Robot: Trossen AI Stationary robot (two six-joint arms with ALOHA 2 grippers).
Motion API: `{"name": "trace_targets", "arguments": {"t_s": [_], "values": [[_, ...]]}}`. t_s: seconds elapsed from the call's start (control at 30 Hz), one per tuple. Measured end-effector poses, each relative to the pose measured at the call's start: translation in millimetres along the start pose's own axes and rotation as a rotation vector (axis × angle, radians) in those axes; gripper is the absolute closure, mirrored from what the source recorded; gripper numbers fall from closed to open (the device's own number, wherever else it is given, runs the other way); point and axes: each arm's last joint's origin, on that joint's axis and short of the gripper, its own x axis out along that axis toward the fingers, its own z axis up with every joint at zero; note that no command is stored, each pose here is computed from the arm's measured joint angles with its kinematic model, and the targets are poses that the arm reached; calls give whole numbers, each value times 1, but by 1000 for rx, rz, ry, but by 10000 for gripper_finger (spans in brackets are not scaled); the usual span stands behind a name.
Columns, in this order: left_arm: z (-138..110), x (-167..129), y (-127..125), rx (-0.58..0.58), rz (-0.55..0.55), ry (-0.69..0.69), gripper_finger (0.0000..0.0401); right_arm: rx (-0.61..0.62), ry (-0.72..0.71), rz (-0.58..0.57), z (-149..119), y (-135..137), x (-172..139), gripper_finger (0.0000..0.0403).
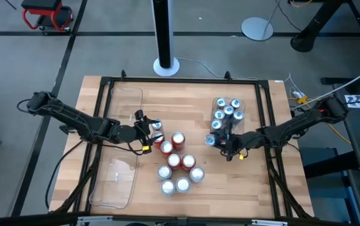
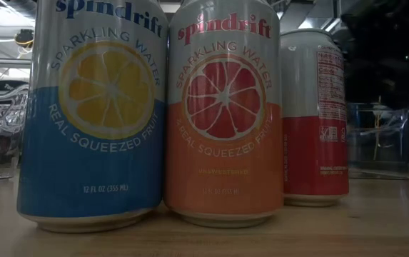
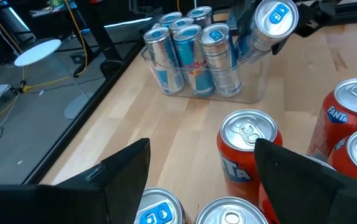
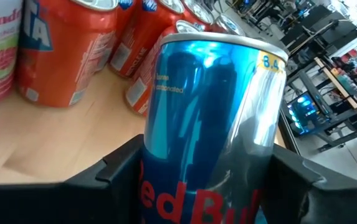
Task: Sort soda cans
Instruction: Put the blue soda can in the middle right transparent bin
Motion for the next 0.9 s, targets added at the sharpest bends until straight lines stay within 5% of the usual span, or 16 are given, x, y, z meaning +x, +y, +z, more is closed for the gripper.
{"name": "trace_targets", "arguments": {"t_s": [0.33, 0.9], "values": [[0, 0, 0, 1, 0, 4, 123, -4, -51, -13, 7, -10, -15, 159], [2, 7, 4, -112, -10, -15, 123, -16, 76, -59, -14, -31, -68, 159]]}}
